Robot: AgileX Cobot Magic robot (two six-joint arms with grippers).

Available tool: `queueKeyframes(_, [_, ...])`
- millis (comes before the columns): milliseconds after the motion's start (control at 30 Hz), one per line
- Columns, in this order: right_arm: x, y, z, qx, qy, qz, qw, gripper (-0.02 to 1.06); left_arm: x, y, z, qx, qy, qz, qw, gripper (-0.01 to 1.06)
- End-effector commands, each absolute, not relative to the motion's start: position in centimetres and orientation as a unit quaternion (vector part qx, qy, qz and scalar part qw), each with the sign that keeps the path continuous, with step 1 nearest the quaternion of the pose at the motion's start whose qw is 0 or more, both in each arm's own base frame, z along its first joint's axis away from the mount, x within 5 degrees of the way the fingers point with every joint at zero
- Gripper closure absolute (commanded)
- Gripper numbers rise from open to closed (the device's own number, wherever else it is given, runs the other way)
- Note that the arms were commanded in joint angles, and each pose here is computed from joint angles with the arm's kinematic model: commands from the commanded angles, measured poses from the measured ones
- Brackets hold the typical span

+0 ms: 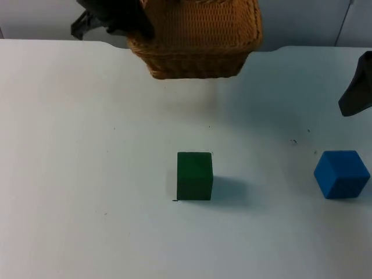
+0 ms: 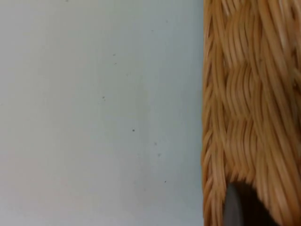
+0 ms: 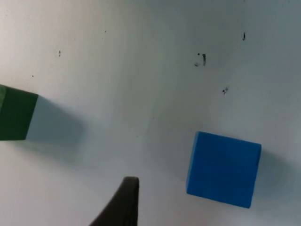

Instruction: Pick up the basket with the left hand and place the blue cube into the basket with the right hand.

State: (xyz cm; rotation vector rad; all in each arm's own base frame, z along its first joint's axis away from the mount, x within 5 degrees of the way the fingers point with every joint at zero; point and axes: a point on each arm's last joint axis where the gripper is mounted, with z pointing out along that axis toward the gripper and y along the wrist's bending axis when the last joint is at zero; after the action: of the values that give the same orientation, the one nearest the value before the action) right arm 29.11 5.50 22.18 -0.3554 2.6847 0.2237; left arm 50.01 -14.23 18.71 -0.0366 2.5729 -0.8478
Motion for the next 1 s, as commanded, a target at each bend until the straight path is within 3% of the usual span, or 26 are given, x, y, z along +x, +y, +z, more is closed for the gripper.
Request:
queueKeyframes(0, [29.1,5.6,22.2,-0.125,0.967,0.083,0.207,0.01,49.4,-13.7,20.5,-0.02,0.928,-0.3,0.221,1.05])
queueKeyframes(267, [29.1,5.7,22.2,-0.123,0.967,0.086,0.206,0.01,45.2,-11.2,22.1,-0.053,0.93,-0.284,0.225,1.05])
queueKeyframes(400, [29.1,5.7,22.2,-0.122,0.967,0.087,0.204,0.01,42.3,-9.3,21.9,-0.084,0.921,-0.307,0.226,1.05])
queueKeyframes(967, [28.7,7.5,22.2,-0.107,0.968,0.115,0.196,0.01,32.3,-2.7,21.8,-0.073,0.922,-0.288,0.25,1.05])
